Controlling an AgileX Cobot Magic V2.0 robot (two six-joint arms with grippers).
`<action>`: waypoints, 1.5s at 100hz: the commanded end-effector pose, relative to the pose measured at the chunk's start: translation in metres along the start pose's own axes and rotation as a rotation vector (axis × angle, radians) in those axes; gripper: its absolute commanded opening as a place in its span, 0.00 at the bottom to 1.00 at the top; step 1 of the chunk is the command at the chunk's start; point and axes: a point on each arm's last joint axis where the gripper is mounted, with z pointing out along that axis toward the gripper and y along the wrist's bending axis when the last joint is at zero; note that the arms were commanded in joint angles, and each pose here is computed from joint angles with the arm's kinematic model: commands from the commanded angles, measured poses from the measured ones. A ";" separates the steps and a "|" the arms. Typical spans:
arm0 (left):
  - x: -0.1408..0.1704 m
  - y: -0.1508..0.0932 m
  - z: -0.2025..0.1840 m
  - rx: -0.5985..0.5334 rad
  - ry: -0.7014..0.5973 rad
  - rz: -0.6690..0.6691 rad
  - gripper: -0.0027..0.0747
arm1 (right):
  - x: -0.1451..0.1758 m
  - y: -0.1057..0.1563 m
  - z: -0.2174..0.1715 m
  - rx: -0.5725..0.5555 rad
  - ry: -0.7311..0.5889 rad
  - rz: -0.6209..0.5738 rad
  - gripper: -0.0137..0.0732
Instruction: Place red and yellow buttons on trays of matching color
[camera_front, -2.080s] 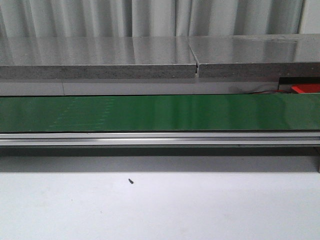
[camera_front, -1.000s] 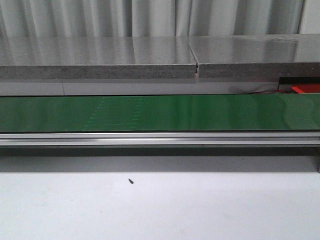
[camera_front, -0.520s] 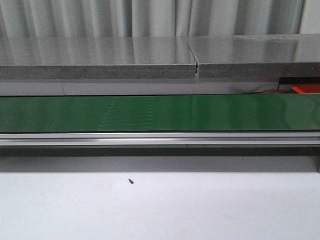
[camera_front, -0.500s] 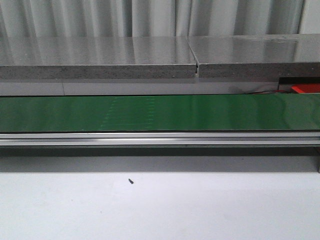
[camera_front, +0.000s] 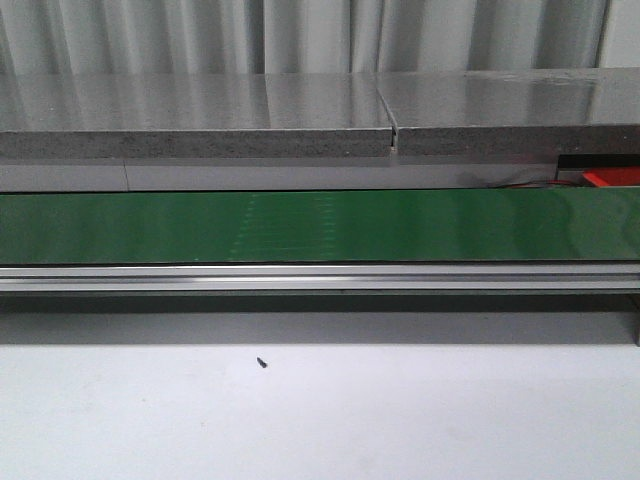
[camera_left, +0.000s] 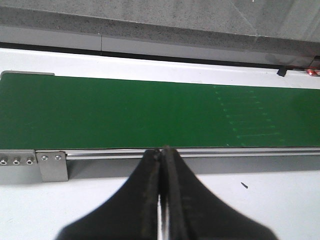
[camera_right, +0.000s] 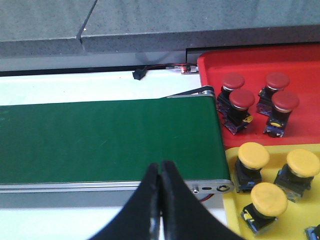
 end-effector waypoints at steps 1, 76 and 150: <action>-0.014 -0.002 -0.003 0.013 -0.090 -0.016 0.01 | -0.006 0.000 -0.011 0.008 -0.133 -0.003 0.08; -0.014 -0.002 -0.003 0.013 -0.090 -0.016 0.01 | 0.059 -0.005 -0.012 -0.010 -0.440 -0.052 0.08; -0.014 -0.002 -0.003 0.013 -0.092 -0.016 0.01 | 0.105 -0.010 -0.014 0.001 -0.427 -0.042 0.08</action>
